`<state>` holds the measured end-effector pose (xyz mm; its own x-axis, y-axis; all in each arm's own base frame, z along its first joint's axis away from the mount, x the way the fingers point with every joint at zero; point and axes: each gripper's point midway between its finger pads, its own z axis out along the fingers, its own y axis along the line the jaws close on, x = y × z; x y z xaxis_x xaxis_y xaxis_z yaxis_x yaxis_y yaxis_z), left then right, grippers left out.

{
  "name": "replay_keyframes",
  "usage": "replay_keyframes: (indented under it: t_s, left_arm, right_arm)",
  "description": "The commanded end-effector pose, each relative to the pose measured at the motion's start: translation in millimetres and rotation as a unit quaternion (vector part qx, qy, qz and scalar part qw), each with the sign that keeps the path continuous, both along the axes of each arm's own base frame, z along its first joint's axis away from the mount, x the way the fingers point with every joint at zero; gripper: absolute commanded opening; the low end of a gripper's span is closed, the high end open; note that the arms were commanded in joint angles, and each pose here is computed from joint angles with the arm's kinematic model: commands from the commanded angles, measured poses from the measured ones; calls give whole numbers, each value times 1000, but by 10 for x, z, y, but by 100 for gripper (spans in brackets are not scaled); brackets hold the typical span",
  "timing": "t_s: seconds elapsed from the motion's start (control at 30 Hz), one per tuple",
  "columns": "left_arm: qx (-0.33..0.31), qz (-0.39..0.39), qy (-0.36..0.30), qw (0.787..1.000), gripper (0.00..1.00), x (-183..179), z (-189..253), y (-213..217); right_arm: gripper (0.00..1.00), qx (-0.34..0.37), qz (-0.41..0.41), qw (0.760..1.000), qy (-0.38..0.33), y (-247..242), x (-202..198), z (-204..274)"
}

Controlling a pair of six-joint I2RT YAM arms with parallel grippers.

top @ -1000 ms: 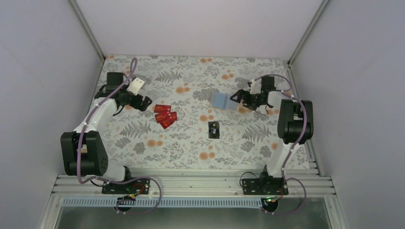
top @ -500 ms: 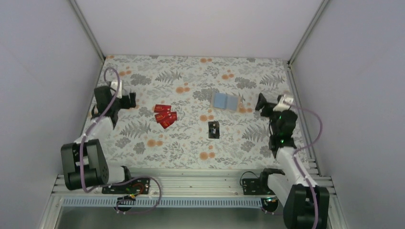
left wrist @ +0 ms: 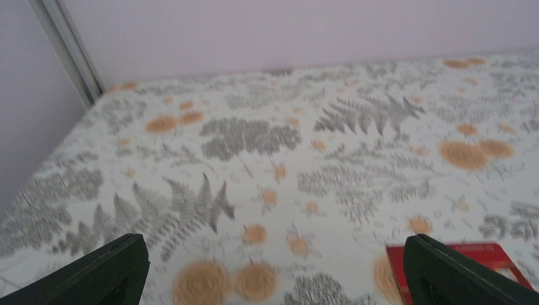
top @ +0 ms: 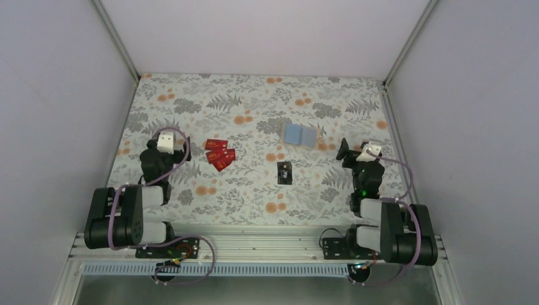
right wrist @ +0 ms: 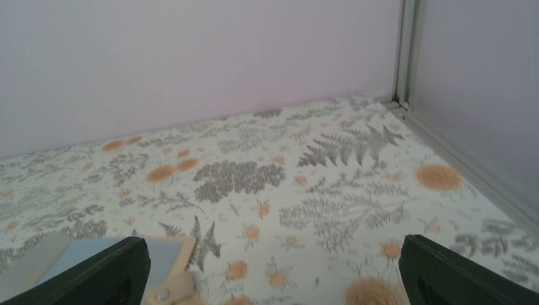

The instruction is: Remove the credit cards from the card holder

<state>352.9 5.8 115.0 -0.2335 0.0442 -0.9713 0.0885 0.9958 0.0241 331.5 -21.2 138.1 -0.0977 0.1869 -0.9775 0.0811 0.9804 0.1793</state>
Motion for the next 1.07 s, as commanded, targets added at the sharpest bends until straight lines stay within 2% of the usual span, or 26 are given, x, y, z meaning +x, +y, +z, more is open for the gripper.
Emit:
replay_keyframes:
  t_s: [0.0, 0.1, 0.3, 0.57, 0.7, 1.03]
  left_arm:
    - [15, 17, -108, 994, 100, 167, 464, 56]
    - [29, 1, -118, 993, 100, 195, 335, -43]
    - [33, 9, -90, 995, 100, 295, 258, -45]
    - [35, 12, -85, 996, 100, 302, 245, -49]
    - [35, 12, -85, 996, 100, 302, 243, -49]
    - [35, 12, -85, 996, 100, 297, 243, -49]
  right_arm:
    - [99, -49, 13, 995, -87, 47, 128, 440]
    - [99, -56, 28, 995, -76, 89, 228, 346]
    - [99, -63, 63, 996, -28, 180, 519, 131]
    - [99, -64, 66, 996, -17, 185, 567, 98]
    - [99, -80, 118, 990, -6, 352, 635, 73]
    - [99, -80, 118, 990, -6, 353, 641, 75]
